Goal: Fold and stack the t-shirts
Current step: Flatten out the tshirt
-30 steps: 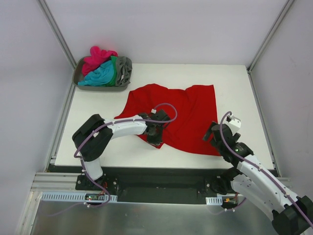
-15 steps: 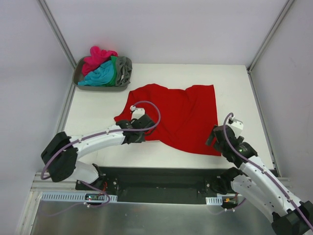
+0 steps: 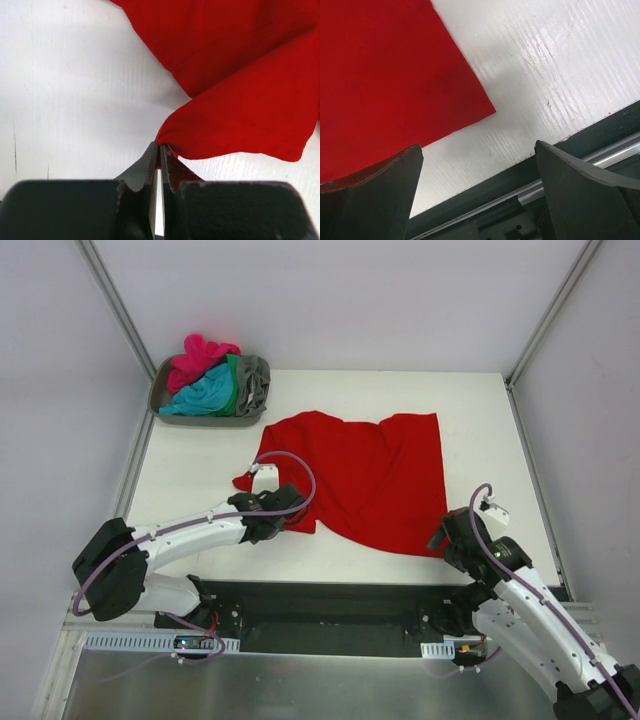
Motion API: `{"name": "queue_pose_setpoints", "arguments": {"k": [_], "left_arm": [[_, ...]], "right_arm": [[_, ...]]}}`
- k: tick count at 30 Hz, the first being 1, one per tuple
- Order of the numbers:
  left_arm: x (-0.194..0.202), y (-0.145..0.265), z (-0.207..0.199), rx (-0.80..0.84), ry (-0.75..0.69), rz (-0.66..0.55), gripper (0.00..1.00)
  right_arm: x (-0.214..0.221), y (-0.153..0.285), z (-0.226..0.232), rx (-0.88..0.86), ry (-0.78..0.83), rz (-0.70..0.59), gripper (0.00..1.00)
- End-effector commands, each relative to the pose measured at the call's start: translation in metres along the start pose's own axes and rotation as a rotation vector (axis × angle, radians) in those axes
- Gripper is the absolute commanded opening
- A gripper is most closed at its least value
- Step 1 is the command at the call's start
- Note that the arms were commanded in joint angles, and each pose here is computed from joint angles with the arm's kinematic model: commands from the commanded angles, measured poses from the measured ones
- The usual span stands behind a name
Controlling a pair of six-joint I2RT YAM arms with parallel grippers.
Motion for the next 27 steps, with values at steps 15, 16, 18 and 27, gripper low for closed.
{"name": "queue_pose_setpoints", "arguments": {"k": [15, 16, 18, 27], "left_arm": [[-0.006, 0.005, 0.028, -0.042, 0.039, -0.093, 0.0], [-0.006, 0.004, 0.028, -0.045, 0.036, -0.094, 0.0], [-0.006, 0.004, 0.027, -0.045, 0.037, -0.094, 0.0], [-0.007, 0.004, 0.023, -0.047, 0.031, -0.089, 0.0]], "right_arm": [[-0.007, -0.043, 0.018, 0.038, -0.024, 0.113, 0.79], [-0.005, -0.045, 0.017, 0.035, -0.028, 0.12, 0.76], [0.0, -0.048, 0.016, 0.029, -0.042, 0.134, 0.69], [0.011, -0.057, 0.009, 0.028, -0.083, 0.167, 0.51]]}}
Point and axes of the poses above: each gripper's point midway between its finger pads, its own y axis back along the fingers, its own z axis along the line the jaws close on, x = y × z, the point moved 5 cm from there along y, back along the fingers, and after that the axes turned 13 degrees about y, right-handed, at the moved point
